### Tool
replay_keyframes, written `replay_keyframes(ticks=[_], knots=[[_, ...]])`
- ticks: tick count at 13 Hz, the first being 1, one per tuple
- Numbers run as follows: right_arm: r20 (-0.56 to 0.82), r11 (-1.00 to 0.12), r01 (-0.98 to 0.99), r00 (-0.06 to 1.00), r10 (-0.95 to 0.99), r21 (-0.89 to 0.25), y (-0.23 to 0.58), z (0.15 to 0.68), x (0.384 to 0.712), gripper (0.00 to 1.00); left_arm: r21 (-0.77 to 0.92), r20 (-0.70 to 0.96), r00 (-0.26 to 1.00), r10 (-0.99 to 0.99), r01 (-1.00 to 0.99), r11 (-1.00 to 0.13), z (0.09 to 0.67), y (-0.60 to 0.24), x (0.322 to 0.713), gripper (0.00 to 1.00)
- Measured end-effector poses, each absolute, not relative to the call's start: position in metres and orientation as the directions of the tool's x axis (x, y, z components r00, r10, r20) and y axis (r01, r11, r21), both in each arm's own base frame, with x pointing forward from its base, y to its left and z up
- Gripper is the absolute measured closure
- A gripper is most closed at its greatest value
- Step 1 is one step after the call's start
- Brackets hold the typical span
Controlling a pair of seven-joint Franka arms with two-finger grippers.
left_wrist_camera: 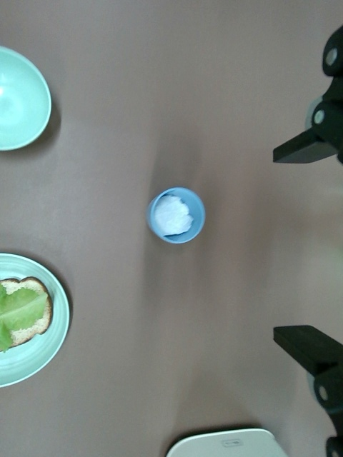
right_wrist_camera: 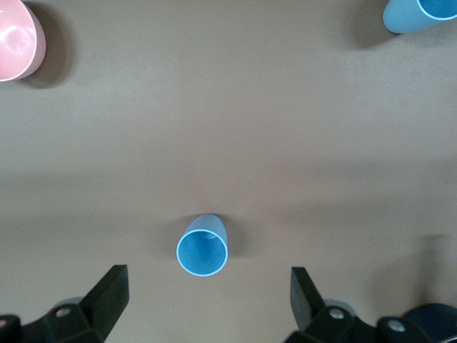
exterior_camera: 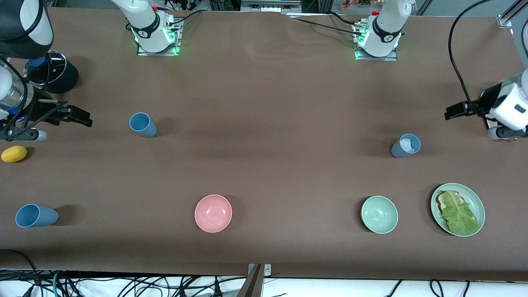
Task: Stack blue cups with both arms
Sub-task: 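Reach the left gripper to the tissue-filled blue cup and grasp it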
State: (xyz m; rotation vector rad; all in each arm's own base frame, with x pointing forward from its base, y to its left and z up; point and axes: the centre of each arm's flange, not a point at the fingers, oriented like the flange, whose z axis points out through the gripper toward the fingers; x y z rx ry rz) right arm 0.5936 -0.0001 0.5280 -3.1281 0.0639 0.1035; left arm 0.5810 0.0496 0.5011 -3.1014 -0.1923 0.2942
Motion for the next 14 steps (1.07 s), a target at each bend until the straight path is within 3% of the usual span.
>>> replay_keyframes(ticks=[3, 6, 11, 13, 14], knots=[[-0.067, -0.999, -0.041, 0.997, -0.04, -0.01, 0.0, 0.528, 0.594, 0.0, -0.042, -0.197, 0.978, 0.069, 0.062, -0.997, 0.44, 0.048, 0.595, 0.0], [-0.068, -0.999, -0.041, 0.997, -0.04, -0.01, 0.0, 0.527, 0.594, 0.0, -0.04, -0.244, 0.969, 0.049, 0.04, -0.998, 0.372, 0.047, 0.584, 0.0], [-0.071, -0.999, -0.041, 0.997, -0.04, -0.01, 0.0, 0.526, 0.594, 0.0, -0.036, -0.285, 0.957, 0.059, 0.051, -0.998, 0.313, 0.059, 0.582, 0.0], [-0.071, -0.999, -0.041, 0.997, -0.04, -0.01, 0.0, 0.525, 0.594, 0.0, -0.034, -0.291, 0.955, 0.066, 0.059, -0.998, 0.293, 0.067, 0.584, 0.05], [-0.071, -0.999, -0.041, 0.997, -0.04, -0.01, 0.0, 0.525, 0.594, 0.0, -0.034, -0.28, 0.957, 0.068, 0.061, -0.998, 0.285, 0.07, 0.586, 0.12]])
